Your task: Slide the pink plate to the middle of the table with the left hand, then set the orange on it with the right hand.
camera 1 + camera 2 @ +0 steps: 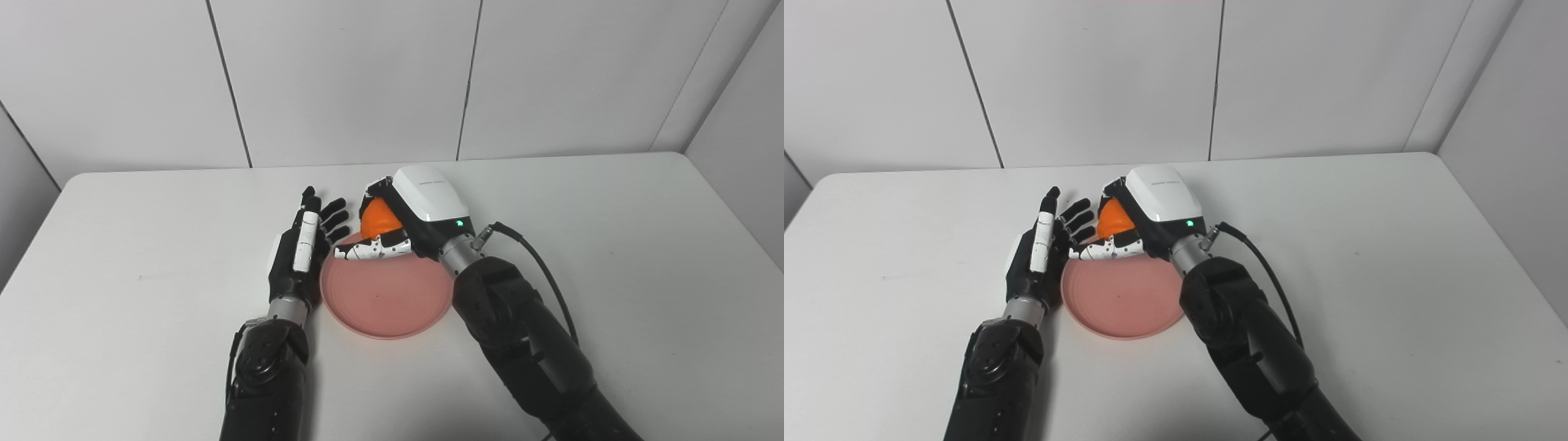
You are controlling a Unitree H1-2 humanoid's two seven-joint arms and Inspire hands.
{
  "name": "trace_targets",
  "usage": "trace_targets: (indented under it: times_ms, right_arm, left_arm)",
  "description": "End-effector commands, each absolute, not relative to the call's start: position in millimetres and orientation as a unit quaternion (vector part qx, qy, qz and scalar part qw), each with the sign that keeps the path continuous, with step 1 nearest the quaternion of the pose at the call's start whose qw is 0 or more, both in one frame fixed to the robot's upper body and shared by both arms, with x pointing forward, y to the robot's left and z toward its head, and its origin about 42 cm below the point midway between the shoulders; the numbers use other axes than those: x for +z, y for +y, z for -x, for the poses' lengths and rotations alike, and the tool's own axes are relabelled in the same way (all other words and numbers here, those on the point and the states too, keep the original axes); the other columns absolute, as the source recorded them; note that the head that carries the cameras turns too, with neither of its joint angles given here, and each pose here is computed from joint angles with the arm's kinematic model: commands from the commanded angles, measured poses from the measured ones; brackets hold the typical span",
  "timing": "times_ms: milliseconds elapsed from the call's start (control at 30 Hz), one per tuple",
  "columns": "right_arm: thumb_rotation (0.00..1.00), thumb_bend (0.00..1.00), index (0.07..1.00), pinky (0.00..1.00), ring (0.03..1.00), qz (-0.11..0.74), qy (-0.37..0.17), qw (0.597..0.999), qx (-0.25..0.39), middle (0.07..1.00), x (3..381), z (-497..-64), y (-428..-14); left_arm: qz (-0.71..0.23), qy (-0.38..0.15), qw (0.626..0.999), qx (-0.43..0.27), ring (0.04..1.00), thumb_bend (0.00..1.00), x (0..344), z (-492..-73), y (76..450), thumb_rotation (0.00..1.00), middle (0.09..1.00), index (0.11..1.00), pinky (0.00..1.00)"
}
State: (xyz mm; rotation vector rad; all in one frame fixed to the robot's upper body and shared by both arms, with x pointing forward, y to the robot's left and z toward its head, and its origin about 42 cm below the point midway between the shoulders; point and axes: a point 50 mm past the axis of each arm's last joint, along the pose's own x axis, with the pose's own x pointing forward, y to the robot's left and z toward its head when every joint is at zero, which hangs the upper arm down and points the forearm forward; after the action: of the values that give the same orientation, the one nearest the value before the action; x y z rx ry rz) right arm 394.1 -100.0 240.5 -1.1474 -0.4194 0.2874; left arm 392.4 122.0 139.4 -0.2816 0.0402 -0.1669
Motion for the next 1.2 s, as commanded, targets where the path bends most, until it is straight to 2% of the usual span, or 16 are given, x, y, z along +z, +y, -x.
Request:
trace_targets:
  times_ms: [0,133,167,267,333,400,433,500,600,700,767,867,1000,1067,1100,1167]
  right_arm:
    - [0.56,0.59,0.290,0.12,0.169,0.532,-0.243,0.802,0.124,0.236,258.4,-394.6,-93.5]
    - [0.65,0.58,0.443,0.19,0.255,0.547,-0.230,0.792,0.147,0.341,245.8,-392.4,-93.3]
    - [0.65,0.58,0.494,0.25,0.322,0.548,-0.227,0.791,0.151,0.411,243.3,-392.1,-93.8]
    - [0.59,0.58,0.443,0.23,0.298,0.548,-0.226,0.790,0.155,0.367,237.3,-391.7,-95.1]
    - [0.58,0.57,0.445,0.23,0.300,0.552,-0.217,0.789,0.162,0.372,232.2,-390.7,-95.3]
    - [0.61,0.57,0.438,0.24,0.308,0.554,-0.215,0.787,0.168,0.373,226.5,-389.3,-95.0]
    - [0.63,0.58,0.391,0.20,0.266,0.554,-0.217,0.786,0.169,0.328,224.4,-388.8,-94.8]
    - [0.64,0.58,0.368,0.18,0.237,0.552,-0.221,0.786,0.172,0.300,221.0,-387.6,-94.4]
    - [0.64,0.57,0.434,0.17,0.239,0.551,-0.217,0.786,0.180,0.315,214.7,-383.8,-91.9]
    - [0.59,0.57,0.464,0.16,0.226,0.553,-0.214,0.784,0.183,0.308,210.8,-382.1,-90.6]
    - [0.62,0.58,0.468,0.17,0.243,0.566,-0.209,0.776,0.186,0.322,208.9,-382.2,-90.6]
    - [0.75,0.65,0.499,0.24,0.314,0.576,-0.204,0.769,0.188,0.387,207.8,-382.0,-91.2]
    - [0.78,0.70,0.521,0.22,0.300,0.574,-0.200,0.772,0.185,0.390,207.4,-382.1,-91.9]
    - [0.85,0.76,0.535,0.30,0.383,0.575,-0.206,0.770,0.183,0.461,207.3,-382.0,-92.2]
    - [0.86,0.76,0.536,0.31,0.389,0.577,-0.210,0.768,0.183,0.466,207.1,-382.0,-92.6]
    - [0.90,0.83,0.580,0.40,0.483,0.582,-0.217,0.763,0.180,0.545,206.7,-382.1,-93.3]
  left_arm:
    - [0.146,0.050,0.985,-0.079,0.843,0.95,125.3,-387.1,123.3,0.82,0.845,0.987,0.80]
    - [0.144,0.050,0.985,-0.080,0.856,0.95,124.3,-387.6,123.9,0.81,0.866,0.986,0.79]
    - [0.143,0.050,0.985,-0.080,0.851,0.94,124.3,-387.8,123.7,0.81,0.864,0.981,0.79]
    - [0.135,0.047,0.986,-0.083,0.849,0.92,124.1,-388.3,123.4,0.82,0.880,0.988,0.78]
    - [0.135,0.045,0.986,-0.083,0.854,0.92,124.2,-388.8,123.5,0.82,0.880,0.989,0.77]
    - [0.136,0.044,0.986,-0.083,0.860,0.94,124.3,-389.5,123.6,0.82,0.835,0.980,0.76]
    - [0.136,0.044,0.986,-0.082,0.860,0.94,124.4,-389.7,123.6,0.81,0.808,0.976,0.74]
    - [0.133,0.043,0.987,-0.084,0.866,0.95,124.5,-389.9,123.7,0.82,0.803,0.979,0.74]
    - [0.122,0.044,0.988,-0.086,0.813,0.94,124.0,-389.6,123.7,0.84,0.808,0.988,0.69]
    - [0.122,0.044,0.988,-0.086,0.778,0.94,125.0,-389.0,123.0,0.84,0.798,0.984,0.68]
    - [0.130,0.045,0.987,-0.081,0.770,0.93,126.3,-388.6,122.2,0.83,0.803,0.977,0.68]
    - [0.140,0.041,0.986,-0.075,0.767,0.94,127.1,-388.3,121.8,0.80,0.802,0.974,0.67]
    - [0.131,0.032,0.988,-0.076,0.756,0.93,126.7,-388.4,122.7,0.82,0.781,0.980,0.72]
    - [0.132,0.033,0.988,-0.078,0.768,0.94,126.4,-388.2,123.2,0.81,0.792,0.982,0.75]
    - [0.133,0.033,0.987,-0.079,0.769,0.94,126.2,-388.1,123.2,0.81,0.793,0.983,0.76]
    - [0.134,0.035,0.987,-0.079,0.779,0.95,125.9,-388.3,123.2,0.81,0.804,0.982,0.77]
